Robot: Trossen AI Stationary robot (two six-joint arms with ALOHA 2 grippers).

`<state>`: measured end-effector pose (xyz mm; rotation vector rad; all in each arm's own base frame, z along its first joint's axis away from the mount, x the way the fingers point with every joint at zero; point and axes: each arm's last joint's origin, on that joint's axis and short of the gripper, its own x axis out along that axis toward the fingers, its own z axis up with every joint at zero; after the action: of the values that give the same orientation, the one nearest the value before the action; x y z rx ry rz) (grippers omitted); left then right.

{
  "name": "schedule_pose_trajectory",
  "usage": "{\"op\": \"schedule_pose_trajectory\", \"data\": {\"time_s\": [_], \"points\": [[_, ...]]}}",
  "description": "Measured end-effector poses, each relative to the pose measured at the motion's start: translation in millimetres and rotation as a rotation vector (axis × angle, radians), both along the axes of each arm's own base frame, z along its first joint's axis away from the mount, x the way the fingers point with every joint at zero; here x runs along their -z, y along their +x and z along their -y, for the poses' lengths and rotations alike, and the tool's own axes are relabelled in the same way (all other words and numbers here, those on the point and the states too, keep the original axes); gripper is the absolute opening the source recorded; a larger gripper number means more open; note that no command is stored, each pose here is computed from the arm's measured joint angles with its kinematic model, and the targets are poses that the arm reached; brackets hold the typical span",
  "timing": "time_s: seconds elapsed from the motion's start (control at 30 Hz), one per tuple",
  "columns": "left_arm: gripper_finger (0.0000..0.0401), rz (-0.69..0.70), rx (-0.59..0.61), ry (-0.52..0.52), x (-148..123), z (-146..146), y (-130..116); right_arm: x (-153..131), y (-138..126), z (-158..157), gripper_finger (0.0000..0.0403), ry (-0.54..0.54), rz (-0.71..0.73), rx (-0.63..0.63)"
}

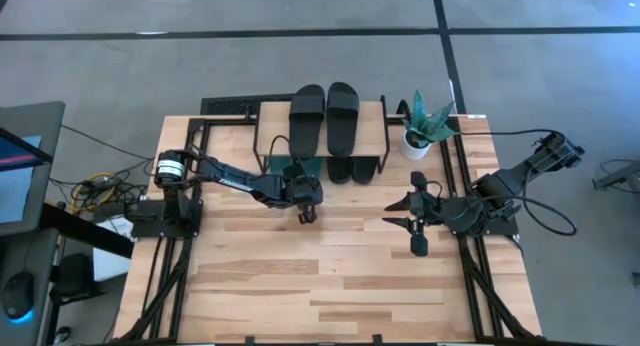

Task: Pick and place slides into the shelf
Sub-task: Adjust the right green slide under the shelf

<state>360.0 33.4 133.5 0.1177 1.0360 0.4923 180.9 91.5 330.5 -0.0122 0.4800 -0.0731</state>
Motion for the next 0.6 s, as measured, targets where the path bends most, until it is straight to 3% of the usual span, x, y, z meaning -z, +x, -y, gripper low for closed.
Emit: {"op": "schedule_pose_trajectory", "data": {"time_s": [0.37, 0.6], "points": [[0.0129, -0.005, 0.013, -0.008, 0.3, 3.7, -0.1, 0.0, 0.0, -0.3, 0.0098, 0.005, -0.002, -0.008], [0.0140, -0.008, 0.035, -0.022, 0.7, 9.2, 0.1, 0.0, 0.0, -0.3, 0.0098, 0.005, -0.002, -0.008]]}}
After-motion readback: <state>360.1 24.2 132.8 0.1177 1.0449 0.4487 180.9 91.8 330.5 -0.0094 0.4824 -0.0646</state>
